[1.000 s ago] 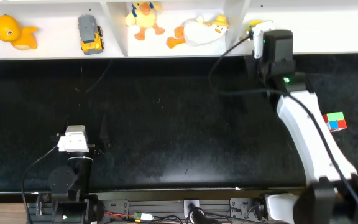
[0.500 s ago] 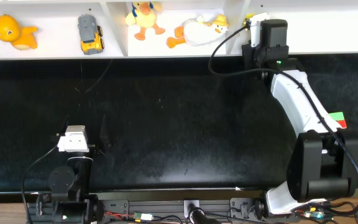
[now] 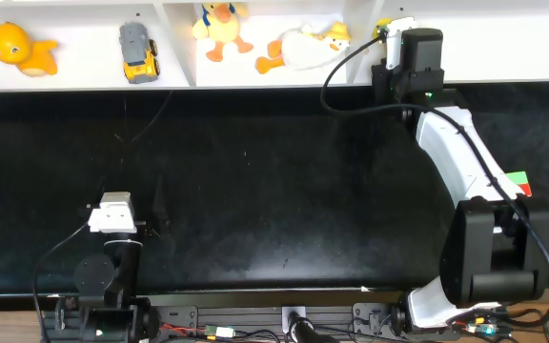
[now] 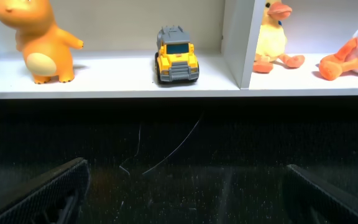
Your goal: Store Toys
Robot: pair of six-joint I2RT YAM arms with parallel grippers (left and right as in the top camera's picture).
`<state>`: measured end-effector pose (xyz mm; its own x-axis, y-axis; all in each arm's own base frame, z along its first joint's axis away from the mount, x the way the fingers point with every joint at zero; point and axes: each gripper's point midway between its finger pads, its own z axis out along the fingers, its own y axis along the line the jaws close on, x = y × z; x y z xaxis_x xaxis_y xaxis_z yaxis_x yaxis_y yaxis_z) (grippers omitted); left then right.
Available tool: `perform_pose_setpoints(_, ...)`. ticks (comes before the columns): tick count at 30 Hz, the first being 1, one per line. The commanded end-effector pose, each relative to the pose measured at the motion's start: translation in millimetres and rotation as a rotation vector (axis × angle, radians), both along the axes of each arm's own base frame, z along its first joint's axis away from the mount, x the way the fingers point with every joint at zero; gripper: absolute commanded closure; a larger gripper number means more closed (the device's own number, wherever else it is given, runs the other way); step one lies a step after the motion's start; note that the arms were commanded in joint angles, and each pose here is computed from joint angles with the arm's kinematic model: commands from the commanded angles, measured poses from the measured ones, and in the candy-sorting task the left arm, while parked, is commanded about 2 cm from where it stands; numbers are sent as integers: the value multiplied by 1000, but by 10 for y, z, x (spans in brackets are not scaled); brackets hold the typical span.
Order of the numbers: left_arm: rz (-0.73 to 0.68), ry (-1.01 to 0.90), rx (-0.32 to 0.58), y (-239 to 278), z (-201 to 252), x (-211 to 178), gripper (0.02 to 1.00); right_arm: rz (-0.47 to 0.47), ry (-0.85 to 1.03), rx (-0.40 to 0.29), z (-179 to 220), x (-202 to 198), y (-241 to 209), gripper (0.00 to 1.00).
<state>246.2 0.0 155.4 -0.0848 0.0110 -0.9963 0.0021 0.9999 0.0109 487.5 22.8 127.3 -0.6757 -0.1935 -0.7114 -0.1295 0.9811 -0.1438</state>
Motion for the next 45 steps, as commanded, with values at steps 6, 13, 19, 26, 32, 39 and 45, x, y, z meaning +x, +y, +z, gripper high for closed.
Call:
perform_pose_setpoints(6, 9, -5, 19, 23, 5, -4, 20, -11, 10, 17, 75, 4, -19, 411)
perform_pose_setpoints(13, 9, -4, 19, 23, 4, -4, 20, -101, 48, -62, 114, -495, -296, 1)
perform_pose_setpoints(19, 9, -5, 19, 23, 5, -4, 20, -203, 45, -86, 52, -1405, -664, 5)
perform_pose_setpoints(26, 9, -5, 19, 23, 5, -4, 20, -225, 245, -93, -354, -2355, -710, 5)
perform_pose_setpoints(32, 9, -5, 19, 23, 5, -4, 20, -215, 377, -97, -546, -2650, -683, 5)
perform_pose_setpoints(39, 9, -5, 19, 23, 5, -4, 20, -85, 314, 76, -508, -2471, -327, 7)
perform_pose_setpoints(45, 9, -4, 19, 23, 4, -4, 23, -81, 268, 82, -464, -2351, -327, 5)
